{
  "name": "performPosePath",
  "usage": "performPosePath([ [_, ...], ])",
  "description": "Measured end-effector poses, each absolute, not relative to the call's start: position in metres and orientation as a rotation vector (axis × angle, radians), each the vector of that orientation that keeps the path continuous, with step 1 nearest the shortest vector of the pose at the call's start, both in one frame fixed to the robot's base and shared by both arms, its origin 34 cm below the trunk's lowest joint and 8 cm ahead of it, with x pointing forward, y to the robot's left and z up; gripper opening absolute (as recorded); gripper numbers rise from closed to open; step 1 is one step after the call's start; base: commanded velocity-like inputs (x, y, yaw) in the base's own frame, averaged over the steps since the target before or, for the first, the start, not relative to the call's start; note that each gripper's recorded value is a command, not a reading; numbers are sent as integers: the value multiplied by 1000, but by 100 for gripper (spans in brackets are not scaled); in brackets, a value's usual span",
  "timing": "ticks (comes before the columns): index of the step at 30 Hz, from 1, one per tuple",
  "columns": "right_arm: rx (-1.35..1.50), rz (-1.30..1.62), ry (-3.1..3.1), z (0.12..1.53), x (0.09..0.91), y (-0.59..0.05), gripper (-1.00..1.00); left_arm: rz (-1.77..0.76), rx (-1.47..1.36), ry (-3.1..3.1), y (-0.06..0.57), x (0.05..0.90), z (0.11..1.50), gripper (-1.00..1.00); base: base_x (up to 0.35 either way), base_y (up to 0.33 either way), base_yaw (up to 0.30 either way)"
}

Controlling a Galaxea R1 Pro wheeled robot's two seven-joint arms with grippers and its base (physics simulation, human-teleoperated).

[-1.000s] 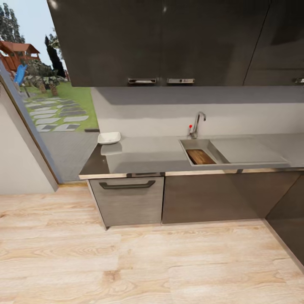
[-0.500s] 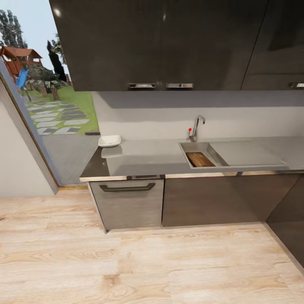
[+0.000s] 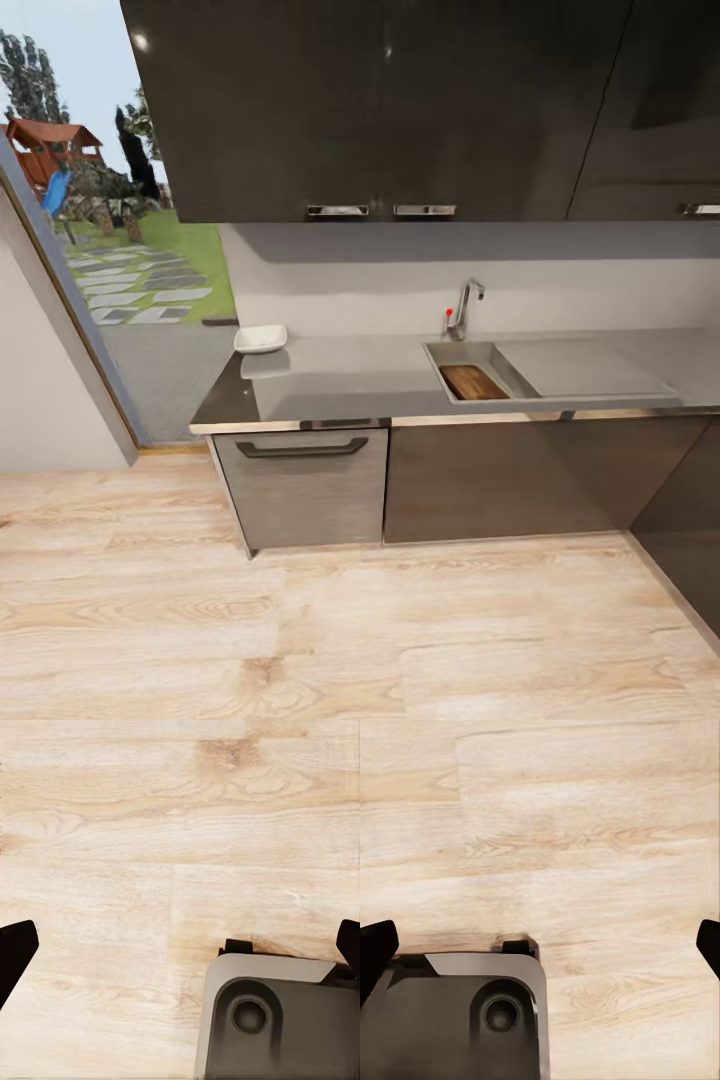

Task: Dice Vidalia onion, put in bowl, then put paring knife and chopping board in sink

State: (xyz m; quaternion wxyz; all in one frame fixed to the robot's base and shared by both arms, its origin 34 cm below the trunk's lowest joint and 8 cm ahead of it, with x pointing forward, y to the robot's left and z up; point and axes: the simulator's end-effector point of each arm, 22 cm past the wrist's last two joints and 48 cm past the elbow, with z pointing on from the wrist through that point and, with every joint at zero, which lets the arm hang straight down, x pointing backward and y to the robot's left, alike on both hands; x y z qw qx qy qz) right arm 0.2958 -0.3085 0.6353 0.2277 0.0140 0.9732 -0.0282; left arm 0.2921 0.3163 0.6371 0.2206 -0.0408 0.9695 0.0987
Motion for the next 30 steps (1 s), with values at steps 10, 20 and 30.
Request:
performPosePath([
  [10,227,-95,3052,614,217,-313,100,330,-188,3137,314,154,616,100,0,0,0],
  [20,257,-75,2980,615,235,-304,100,267,-256,3138,308,154,614,100,0,0,0],
  [30,244,-84,2890,619,255,-307,100,272,-250,3136,311,154,615,100,0,0,0],
])
